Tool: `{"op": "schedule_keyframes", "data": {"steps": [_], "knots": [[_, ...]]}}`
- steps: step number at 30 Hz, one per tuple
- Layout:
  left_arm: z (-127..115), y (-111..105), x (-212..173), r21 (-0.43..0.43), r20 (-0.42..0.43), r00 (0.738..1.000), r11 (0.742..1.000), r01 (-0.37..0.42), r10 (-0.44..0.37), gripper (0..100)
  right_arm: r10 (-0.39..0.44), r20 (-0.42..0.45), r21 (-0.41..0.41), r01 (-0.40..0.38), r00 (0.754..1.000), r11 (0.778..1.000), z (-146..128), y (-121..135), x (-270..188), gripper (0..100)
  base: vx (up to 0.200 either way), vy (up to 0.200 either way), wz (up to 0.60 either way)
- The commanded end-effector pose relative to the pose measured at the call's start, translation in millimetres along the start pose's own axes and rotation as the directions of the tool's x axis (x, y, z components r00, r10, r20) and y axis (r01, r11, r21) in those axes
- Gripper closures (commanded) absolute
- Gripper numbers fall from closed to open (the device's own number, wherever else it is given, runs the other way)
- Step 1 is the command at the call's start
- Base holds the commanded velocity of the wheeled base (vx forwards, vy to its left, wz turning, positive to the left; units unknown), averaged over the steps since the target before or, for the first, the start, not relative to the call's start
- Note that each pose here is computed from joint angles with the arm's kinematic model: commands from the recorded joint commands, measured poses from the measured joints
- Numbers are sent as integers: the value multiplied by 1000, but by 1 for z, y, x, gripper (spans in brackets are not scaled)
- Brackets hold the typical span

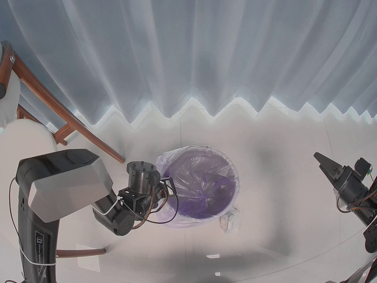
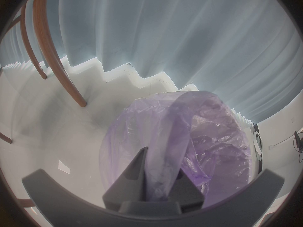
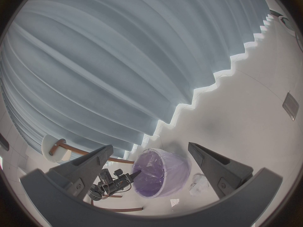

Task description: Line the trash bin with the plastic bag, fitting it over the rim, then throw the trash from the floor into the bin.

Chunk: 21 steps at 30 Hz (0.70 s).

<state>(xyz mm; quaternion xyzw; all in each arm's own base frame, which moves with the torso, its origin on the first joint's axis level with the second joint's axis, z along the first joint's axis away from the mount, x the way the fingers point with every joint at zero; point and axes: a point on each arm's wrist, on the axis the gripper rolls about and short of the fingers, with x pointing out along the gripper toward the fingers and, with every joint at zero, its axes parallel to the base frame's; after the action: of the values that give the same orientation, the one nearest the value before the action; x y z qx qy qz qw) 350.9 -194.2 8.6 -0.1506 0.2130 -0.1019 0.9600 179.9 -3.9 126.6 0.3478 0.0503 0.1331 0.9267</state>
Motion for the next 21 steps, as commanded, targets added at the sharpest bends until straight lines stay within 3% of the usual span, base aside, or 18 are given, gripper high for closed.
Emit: {"op": "schedule_keyframes", "data": {"steps": [1, 9, 10, 21], "knots": [[-12, 4, 5, 7, -22, 1000, 1000, -12, 13, 100, -7, -12, 5, 7, 1000, 1000, -3, -1, -3, 0, 0, 0, 0], [-12, 3, 3, 9, -22, 1000, 1000, -11, 11, 100, -5, -8, 2, 5, 1000, 1000, -3, -1, -3, 0, 0, 0, 0], [-12, 3, 3, 10, -24, 1000, 1000, -10, 11, 0, -4, -7, -2, 4, 1000, 1000, -2, 0, -3, 0, 0, 0, 0], [-8, 0, -28, 16, 17, 1000, 1000, 15, -15, 0, -12, -9, -21, 12, 1000, 1000, -3, -1, -3, 0, 0, 0, 0]]}}
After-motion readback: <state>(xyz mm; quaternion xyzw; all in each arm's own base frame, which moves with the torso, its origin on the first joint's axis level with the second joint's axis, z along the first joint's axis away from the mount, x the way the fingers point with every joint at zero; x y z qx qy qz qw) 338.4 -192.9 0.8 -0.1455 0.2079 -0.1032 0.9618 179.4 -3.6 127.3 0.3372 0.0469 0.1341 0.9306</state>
